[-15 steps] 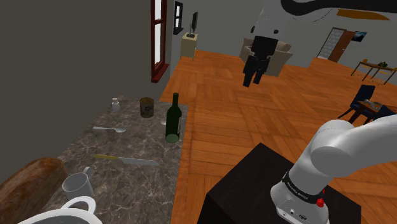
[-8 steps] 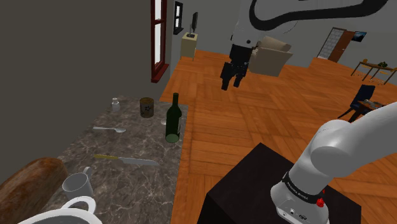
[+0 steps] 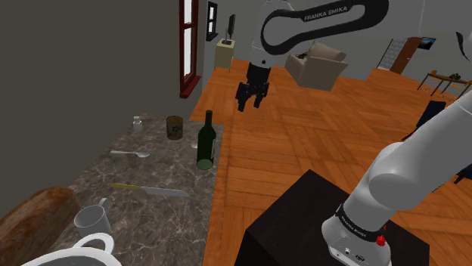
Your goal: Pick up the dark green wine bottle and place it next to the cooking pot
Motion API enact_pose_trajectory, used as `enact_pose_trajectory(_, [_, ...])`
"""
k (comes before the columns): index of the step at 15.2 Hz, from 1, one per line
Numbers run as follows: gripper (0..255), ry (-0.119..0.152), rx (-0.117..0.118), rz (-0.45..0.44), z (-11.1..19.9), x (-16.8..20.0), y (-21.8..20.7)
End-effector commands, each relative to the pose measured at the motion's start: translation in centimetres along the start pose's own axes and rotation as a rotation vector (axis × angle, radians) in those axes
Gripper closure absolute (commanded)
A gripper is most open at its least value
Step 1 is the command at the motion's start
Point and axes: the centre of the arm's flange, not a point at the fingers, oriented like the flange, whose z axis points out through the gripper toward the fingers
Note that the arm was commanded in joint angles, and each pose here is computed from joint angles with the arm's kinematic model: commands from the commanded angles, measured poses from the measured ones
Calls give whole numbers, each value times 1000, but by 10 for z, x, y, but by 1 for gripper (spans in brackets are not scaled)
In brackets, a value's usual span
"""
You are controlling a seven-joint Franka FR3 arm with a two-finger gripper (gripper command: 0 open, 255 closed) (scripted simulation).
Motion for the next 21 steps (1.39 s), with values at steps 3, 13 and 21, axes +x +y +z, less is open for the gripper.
enact_pose_trajectory(3, [0, 22, -4, 11, 25, 43, -6])
enact_pose_trajectory(13, [0, 73, -15, 39, 84, 153, -17])
enact_pose_trajectory(21, [0, 81, -17, 44, 125, 175, -18])
